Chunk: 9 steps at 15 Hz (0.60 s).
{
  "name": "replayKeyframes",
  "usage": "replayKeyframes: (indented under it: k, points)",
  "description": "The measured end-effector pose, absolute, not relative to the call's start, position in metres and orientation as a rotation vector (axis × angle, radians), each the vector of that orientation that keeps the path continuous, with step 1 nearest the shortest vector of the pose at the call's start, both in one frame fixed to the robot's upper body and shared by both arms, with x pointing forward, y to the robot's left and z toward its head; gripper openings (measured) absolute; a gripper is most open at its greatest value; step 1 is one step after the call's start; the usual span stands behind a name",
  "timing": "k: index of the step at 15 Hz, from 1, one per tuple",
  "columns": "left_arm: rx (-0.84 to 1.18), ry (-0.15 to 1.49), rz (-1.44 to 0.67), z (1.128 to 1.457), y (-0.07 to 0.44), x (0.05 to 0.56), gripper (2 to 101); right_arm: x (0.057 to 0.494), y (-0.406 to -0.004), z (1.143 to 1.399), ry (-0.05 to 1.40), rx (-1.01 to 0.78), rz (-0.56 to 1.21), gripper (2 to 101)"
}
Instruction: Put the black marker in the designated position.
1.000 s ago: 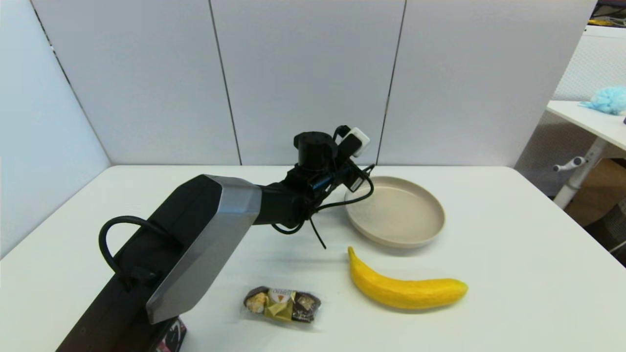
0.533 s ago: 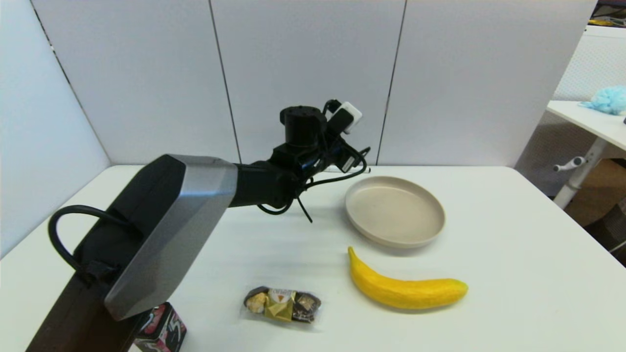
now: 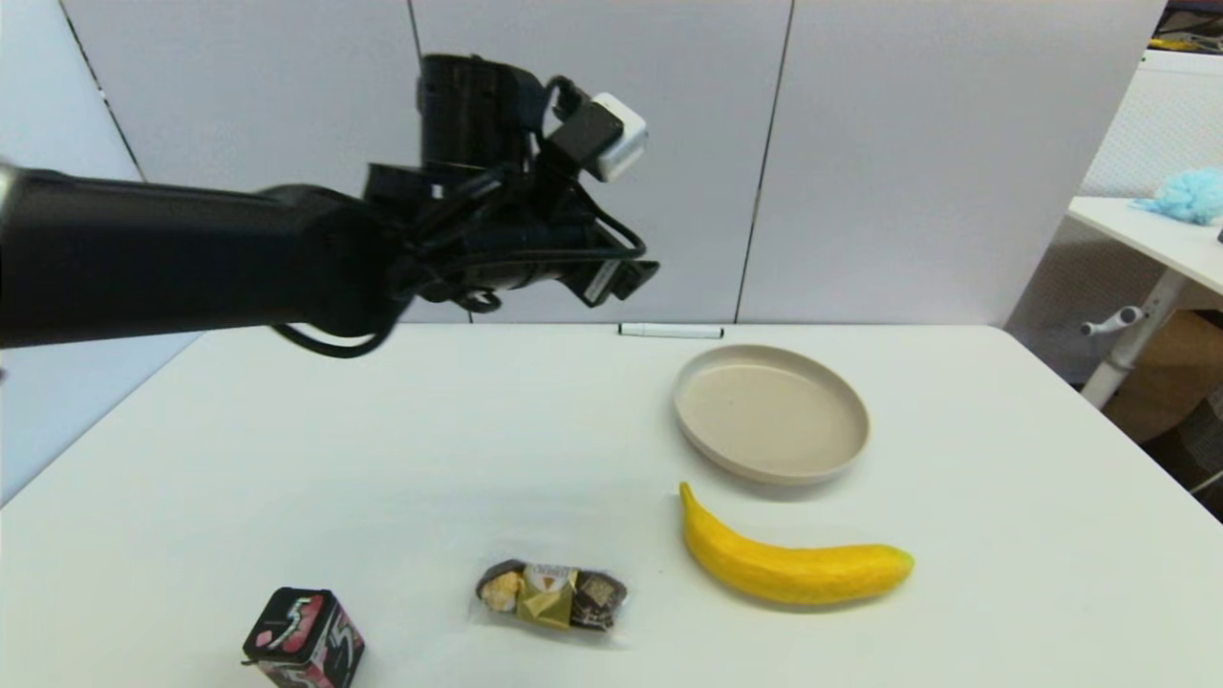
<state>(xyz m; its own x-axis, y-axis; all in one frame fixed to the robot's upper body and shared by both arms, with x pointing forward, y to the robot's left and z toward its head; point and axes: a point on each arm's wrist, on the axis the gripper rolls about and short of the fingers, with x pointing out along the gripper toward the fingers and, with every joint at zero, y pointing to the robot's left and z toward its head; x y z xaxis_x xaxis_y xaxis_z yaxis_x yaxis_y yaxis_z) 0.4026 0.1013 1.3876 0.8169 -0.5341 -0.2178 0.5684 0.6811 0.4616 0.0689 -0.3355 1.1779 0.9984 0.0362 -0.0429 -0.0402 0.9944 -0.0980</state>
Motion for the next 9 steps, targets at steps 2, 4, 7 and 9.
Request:
replayKeyframes:
  k: [2,4,7,9]
  points:
    - [0.556,0.118,-0.585,1.406,0.142,0.356,94.5,0.069,-0.335,1.178,0.041,-0.099,0.038,98.0]
    - [0.562,0.149,-0.554,1.413,0.184,0.308,95.2,0.069,-0.335,1.178,0.041,-0.099,0.038,98.0]
    - [0.517,0.170,-0.485,1.401,0.246,0.237,96.1,0.069,-0.335,1.178,0.041,-0.099,0.040,98.0]
    - [0.467,0.157,-0.435,1.382,0.278,0.195,96.5,0.069,-0.335,1.178,0.041,-0.099,0.039,98.0]
